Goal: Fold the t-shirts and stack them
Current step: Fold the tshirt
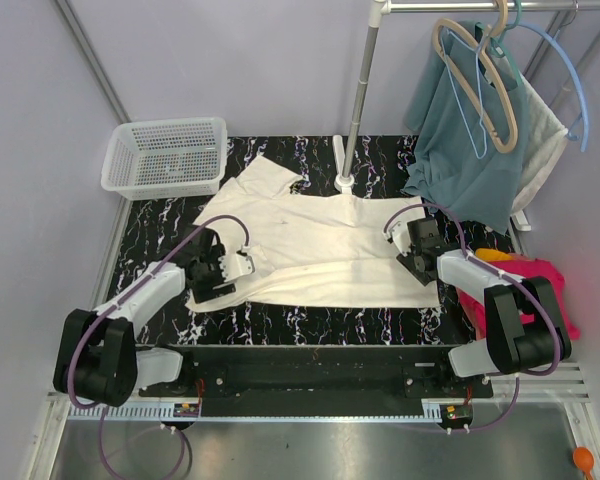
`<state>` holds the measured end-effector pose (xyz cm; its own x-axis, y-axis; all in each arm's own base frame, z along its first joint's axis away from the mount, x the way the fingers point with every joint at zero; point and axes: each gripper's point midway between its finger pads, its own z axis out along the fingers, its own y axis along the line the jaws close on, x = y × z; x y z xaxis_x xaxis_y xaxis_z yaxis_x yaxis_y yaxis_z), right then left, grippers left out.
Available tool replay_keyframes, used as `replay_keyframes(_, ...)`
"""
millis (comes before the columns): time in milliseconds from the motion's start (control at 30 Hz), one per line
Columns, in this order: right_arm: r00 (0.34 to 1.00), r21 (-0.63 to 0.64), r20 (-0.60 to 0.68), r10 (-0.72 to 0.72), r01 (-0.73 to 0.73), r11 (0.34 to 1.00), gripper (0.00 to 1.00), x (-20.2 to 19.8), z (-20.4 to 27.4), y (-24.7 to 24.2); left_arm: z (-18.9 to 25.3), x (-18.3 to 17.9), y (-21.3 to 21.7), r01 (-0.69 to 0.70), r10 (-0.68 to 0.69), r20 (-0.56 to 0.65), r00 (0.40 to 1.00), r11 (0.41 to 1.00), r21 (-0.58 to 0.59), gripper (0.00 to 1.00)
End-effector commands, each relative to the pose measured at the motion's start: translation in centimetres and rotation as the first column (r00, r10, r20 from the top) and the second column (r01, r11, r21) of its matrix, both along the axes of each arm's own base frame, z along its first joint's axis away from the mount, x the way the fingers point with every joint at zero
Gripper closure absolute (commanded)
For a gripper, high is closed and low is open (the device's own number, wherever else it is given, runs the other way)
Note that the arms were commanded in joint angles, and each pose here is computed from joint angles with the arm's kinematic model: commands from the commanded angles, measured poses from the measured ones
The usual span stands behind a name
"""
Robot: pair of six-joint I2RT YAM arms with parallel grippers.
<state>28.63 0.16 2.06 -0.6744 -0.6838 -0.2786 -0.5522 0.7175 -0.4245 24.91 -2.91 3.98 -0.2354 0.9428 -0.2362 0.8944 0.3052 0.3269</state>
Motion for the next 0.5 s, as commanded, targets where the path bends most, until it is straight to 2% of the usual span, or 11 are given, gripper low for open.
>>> replay_keyframes(0, 0.985, 0.042, -0.165, 0.050, -0.044, 0.998, 0.54, -3.5, -2.3, 1.1, -1.8, 0.3, 0.7, 0.002, -0.002, -0.016, 1.000, 0.999, 0.050, 0.23)
replay_keyframes(300, 0.975, 0.015, -0.200, 0.097, -0.096, 0.995, 0.54, -4.6, -3.0, 0.8, -3.9, -1.5, 2.3, 0.022, -0.011, -0.078, 0.997, 0.989, 0.148, 0.23)
replay_keyframes(467, 0.960, -0.022, -0.249, 0.131, -0.141, 0.990, 0.54, -6.7, -3.2, -0.1, -4.2, -3.4, 3.2, 0.045, -0.028, -0.090, 0.996, 0.981, 0.190, 0.23)
